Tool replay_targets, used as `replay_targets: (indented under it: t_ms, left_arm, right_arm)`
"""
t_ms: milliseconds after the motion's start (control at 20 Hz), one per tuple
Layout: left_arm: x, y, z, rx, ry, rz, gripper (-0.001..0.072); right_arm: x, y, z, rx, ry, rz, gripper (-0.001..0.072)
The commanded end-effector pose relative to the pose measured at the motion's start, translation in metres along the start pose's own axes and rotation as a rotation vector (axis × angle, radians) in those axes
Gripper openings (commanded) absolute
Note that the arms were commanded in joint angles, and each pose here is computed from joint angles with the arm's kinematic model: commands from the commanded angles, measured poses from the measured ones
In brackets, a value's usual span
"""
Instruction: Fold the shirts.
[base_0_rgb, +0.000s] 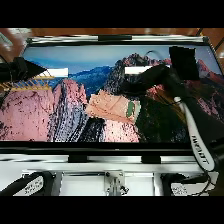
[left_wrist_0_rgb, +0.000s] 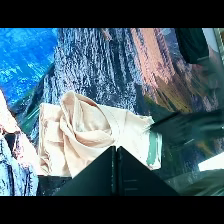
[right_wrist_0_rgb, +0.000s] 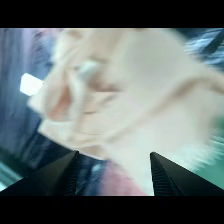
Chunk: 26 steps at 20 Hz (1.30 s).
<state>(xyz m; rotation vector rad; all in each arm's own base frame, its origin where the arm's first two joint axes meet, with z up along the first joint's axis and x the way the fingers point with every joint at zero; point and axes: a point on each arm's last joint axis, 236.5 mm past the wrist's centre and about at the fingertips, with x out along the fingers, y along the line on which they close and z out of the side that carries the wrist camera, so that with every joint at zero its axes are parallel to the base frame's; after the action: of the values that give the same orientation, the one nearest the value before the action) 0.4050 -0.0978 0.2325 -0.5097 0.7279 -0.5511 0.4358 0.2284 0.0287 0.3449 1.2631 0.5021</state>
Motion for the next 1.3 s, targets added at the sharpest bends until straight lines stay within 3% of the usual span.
replay_targets:
  t_ms: [0, 150, 400, 750, 800, 900, 1050, 1250]
  left_arm:
    - [0.000, 0.001, 0.000, 0.003, 0.002, 0.000, 0.0041]
    - [0.000, 0.001, 0.000, 0.002, 0.003, 0.000, 0.0041]
    - [0.000, 0.001, 0.000, 0.002, 0.002, 0.000, 0.0041]
    - [0.000, 0.001, 0.000, 0.001, 0.001, 0.000, 0.0042]
    - [0.000, 0.001, 0.000, 0.001, 0.001, 0.000, 0.0042]
    - [0.000, 0.001, 0.000, 0.001, 0.001, 0.000, 0.0042]
    - [0.000, 0.001, 0.000, 0.001, 0.001, 0.000, 0.0042]
    - [0.000, 0.001, 0.000, 0.002, 0.001, 0.000, 0.0041]
  right_arm:
    - [-0.073, -0.089, -0.022, 0.154, 0.079, -0.135, 0.0579]
    - [-0.052, -0.127, -0.065, 0.332, 0.173, -0.097, 0.0579]
    - [0.020, -0.139, -0.085, 0.460, 0.089, -0.039, 0.0579]
    - [0.067, -0.109, -0.080, 0.410, 0.083, 0.071, 0.0578]
    - [0.071, -0.104, -0.076, 0.402, 0.068, 0.084, 0.0556]
    - [0.074, -0.091, -0.066, 0.404, 0.028, 0.119, 0.0317]
    - [0.070, -0.069, -0.043, 0.393, -0.048, 0.222, 0.0061]
    - [0.016, -0.036, 0.019, 0.256, -0.125, 0.316, 0.0059]
